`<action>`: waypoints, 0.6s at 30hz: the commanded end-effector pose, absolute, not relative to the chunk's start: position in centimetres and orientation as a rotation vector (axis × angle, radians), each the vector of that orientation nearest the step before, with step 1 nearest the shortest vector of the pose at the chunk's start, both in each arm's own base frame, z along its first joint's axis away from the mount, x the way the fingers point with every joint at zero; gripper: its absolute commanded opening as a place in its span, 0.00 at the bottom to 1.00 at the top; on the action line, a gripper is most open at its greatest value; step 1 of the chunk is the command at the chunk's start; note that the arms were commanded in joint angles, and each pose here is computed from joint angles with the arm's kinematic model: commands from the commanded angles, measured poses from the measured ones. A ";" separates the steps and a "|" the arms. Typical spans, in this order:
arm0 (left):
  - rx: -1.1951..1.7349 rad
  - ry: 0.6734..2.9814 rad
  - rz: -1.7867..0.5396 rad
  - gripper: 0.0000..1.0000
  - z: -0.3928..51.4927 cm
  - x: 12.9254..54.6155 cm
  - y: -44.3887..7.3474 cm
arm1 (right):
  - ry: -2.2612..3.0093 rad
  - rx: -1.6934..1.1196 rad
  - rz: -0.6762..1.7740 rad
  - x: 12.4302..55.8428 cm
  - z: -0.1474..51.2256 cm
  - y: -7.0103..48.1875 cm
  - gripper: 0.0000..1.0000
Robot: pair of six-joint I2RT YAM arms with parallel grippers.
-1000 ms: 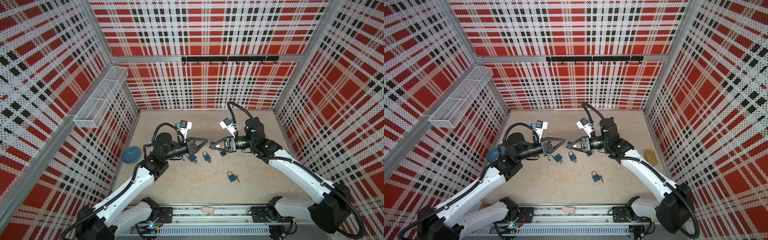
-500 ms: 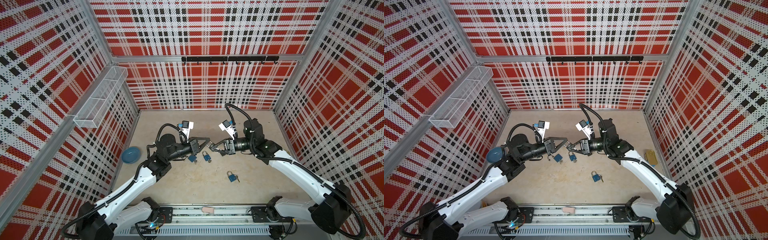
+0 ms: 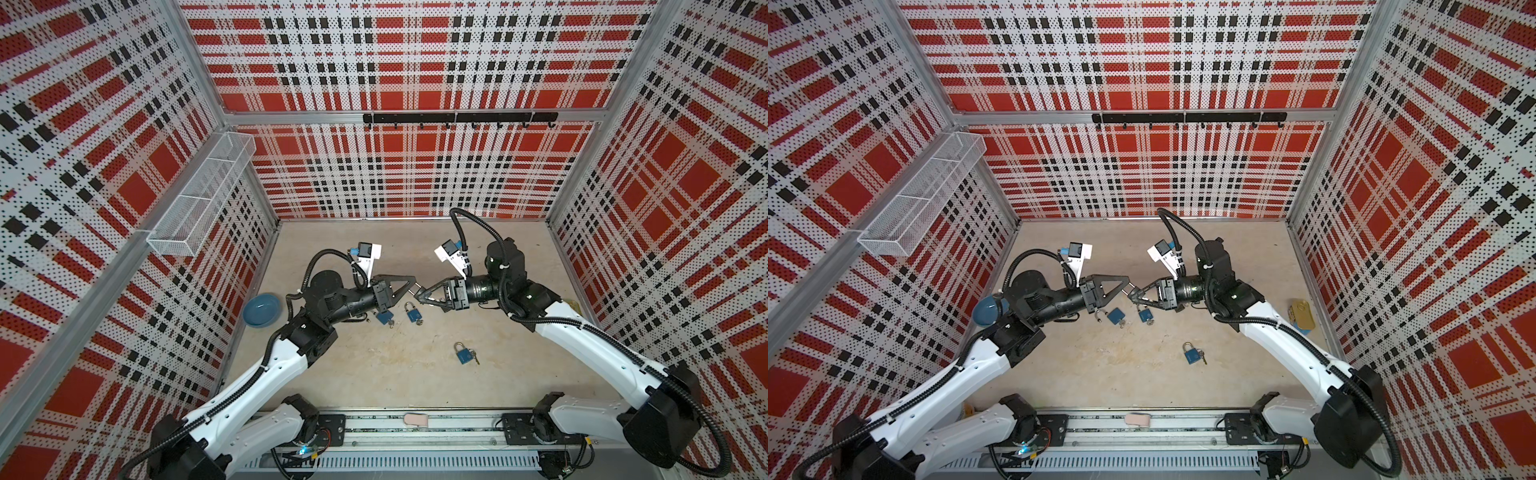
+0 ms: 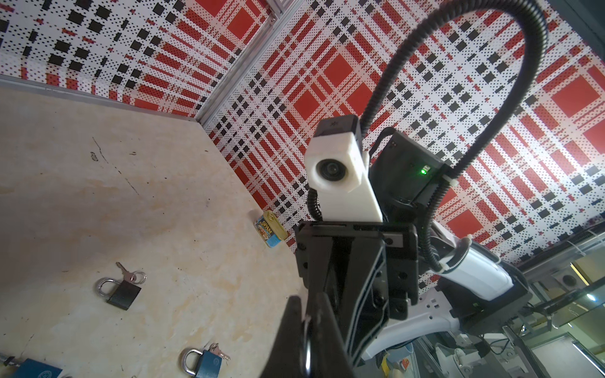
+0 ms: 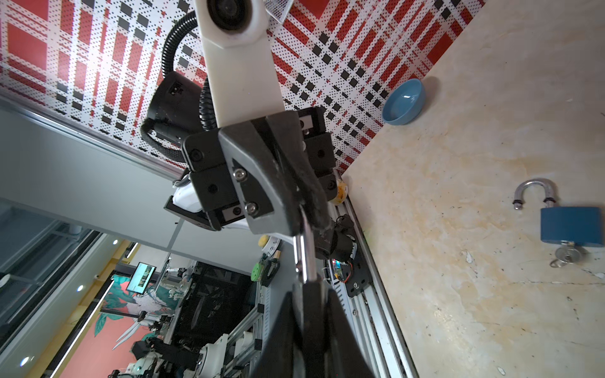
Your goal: Lock with the key
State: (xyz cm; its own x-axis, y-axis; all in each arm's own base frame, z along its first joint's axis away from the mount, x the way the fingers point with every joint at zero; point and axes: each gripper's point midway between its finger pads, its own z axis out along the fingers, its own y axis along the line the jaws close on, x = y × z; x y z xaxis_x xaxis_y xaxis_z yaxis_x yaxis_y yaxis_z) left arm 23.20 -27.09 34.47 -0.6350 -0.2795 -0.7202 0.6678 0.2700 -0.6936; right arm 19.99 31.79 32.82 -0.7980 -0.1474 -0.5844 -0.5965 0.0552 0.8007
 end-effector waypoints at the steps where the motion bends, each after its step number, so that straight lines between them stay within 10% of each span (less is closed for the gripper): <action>1: 0.378 1.922 -1.447 0.00 29.0 22.7 -27.2 | 1.680 -0.905 1.868 18.4 38.8 31.9 0.00; 18: 0.375 1.925 -1.478 0.00 28.7 21.9 -28.0 | 1.694 -0.886 1.868 19.1 38.7 32.3 0.00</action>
